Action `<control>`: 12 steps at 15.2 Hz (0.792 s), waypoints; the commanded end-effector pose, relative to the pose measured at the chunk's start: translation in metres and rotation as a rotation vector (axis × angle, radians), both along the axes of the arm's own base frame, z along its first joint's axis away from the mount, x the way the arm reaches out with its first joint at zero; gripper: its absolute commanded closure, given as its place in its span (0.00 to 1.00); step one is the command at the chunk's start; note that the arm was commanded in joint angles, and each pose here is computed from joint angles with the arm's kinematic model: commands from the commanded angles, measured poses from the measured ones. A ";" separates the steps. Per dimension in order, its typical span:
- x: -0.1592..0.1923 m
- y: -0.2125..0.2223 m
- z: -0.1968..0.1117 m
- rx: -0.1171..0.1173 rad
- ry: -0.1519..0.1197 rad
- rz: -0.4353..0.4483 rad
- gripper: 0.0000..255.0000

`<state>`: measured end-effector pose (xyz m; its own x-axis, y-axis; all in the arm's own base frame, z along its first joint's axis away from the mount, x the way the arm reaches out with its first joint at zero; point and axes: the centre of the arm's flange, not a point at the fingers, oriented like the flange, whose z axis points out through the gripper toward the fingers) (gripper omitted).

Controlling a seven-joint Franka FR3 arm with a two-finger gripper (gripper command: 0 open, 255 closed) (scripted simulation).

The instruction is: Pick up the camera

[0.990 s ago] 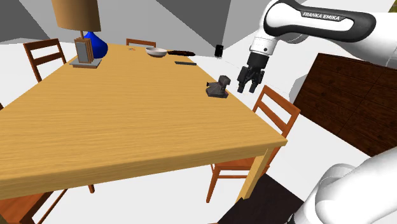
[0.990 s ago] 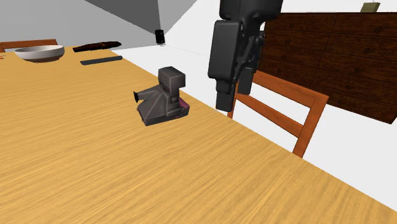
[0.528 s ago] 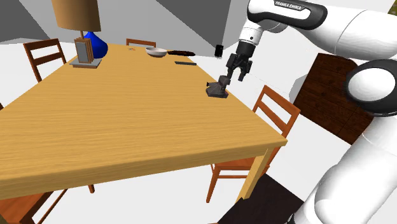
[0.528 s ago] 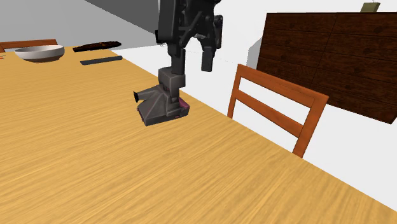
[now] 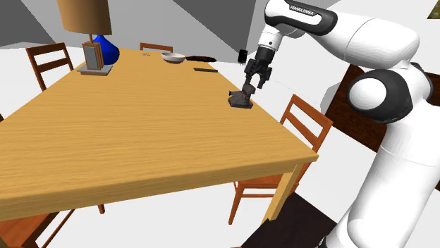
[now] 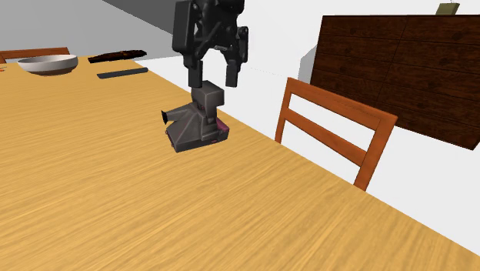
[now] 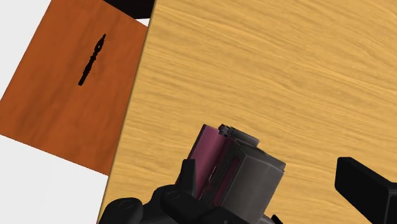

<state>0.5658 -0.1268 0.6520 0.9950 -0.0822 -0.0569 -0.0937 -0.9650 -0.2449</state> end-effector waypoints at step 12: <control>0.000 0.001 -0.019 0.000 0.000 0.000 1.00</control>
<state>0.5651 -0.1264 0.6344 0.9950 -0.0830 -0.0551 -0.0941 -0.9650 -0.2446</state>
